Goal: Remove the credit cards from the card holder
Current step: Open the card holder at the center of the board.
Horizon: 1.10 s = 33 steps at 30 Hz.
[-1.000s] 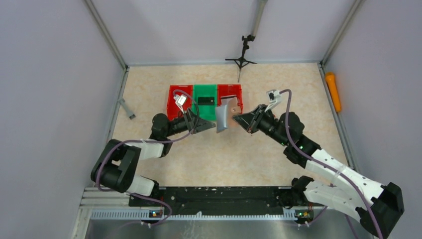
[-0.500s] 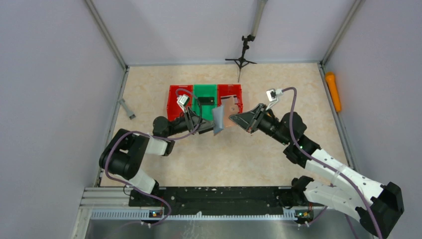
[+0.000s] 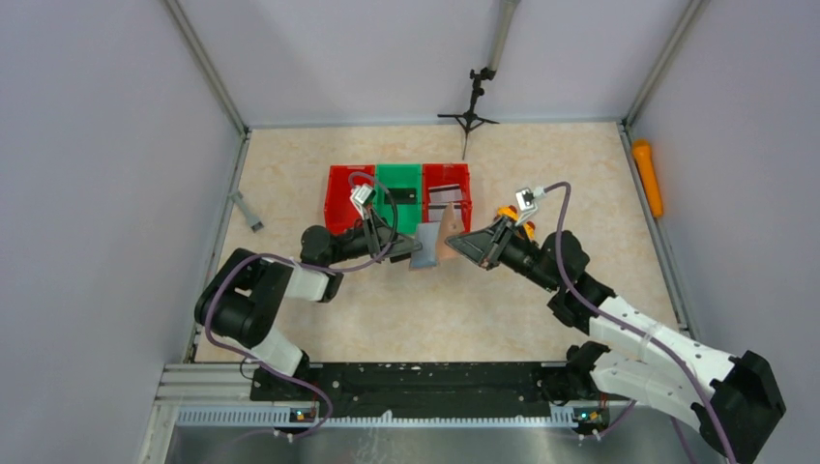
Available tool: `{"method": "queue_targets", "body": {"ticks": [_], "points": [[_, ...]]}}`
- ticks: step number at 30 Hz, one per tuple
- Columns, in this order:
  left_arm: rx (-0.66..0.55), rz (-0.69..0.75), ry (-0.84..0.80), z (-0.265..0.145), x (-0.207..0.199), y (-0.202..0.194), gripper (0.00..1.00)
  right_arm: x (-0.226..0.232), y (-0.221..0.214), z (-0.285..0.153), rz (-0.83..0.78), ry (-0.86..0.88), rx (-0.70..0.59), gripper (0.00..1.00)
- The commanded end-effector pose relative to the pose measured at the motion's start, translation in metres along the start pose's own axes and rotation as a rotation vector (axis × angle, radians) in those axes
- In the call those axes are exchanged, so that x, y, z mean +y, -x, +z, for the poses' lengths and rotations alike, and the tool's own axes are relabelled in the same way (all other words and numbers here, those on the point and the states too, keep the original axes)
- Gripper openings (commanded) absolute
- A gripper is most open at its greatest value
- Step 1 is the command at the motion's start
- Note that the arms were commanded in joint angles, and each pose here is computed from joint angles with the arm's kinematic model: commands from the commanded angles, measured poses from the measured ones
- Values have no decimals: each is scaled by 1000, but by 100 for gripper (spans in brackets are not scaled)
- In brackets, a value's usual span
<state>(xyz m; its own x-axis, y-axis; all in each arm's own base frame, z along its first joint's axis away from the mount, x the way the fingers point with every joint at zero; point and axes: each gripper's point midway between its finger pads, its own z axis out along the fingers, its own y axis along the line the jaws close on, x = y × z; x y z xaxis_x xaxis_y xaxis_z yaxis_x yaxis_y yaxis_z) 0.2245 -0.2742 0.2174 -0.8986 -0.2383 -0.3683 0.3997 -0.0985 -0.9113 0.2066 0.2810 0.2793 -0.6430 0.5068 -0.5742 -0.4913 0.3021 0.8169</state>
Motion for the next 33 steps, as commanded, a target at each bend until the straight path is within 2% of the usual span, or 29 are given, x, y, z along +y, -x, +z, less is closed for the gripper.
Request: {"method": "queue_targets", "body": {"ticks": [1, 5, 9, 12, 16, 20, 21, 24, 25, 27, 29, 33], "points": [[2, 150, -93, 1, -27, 2, 97, 8, 8, -7, 33, 38, -56, 0], [-10, 159, -86, -1, -24, 4, 90, -10, 4, -11, 24, -32, -58, 0], [6, 118, -73, 2, -15, 6, 78, -19, 1, -15, 10, -67, -54, 0], [11, 100, -63, 3, -9, 6, 66, -20, -1, -17, 10, -66, -54, 0], [9, 106, -61, 3, -7, 6, 43, -24, -2, -20, 1, -80, -56, 0], [12, 116, -60, 2, -6, 6, 42, -31, -3, -23, -20, -109, -54, 0], [15, 118, -60, 2, -6, 6, 39, -34, -5, -23, -25, -121, -50, 0], [32, 128, -50, 4, 1, 4, 22, -46, -12, -24, -35, -158, -28, 0], [37, 120, -37, 5, 6, 4, 20, -52, -16, -24, -39, -174, -18, 6], [39, 126, -25, 6, 11, 2, 17, -67, -23, -24, -46, -218, 6, 32], [38, 145, -6, 9, 16, 0, 16, -79, -34, -24, -44, -240, 34, 51], [63, 166, 111, 16, 39, -6, 11, -91, -51, -23, -22, -217, 64, 72]]}}
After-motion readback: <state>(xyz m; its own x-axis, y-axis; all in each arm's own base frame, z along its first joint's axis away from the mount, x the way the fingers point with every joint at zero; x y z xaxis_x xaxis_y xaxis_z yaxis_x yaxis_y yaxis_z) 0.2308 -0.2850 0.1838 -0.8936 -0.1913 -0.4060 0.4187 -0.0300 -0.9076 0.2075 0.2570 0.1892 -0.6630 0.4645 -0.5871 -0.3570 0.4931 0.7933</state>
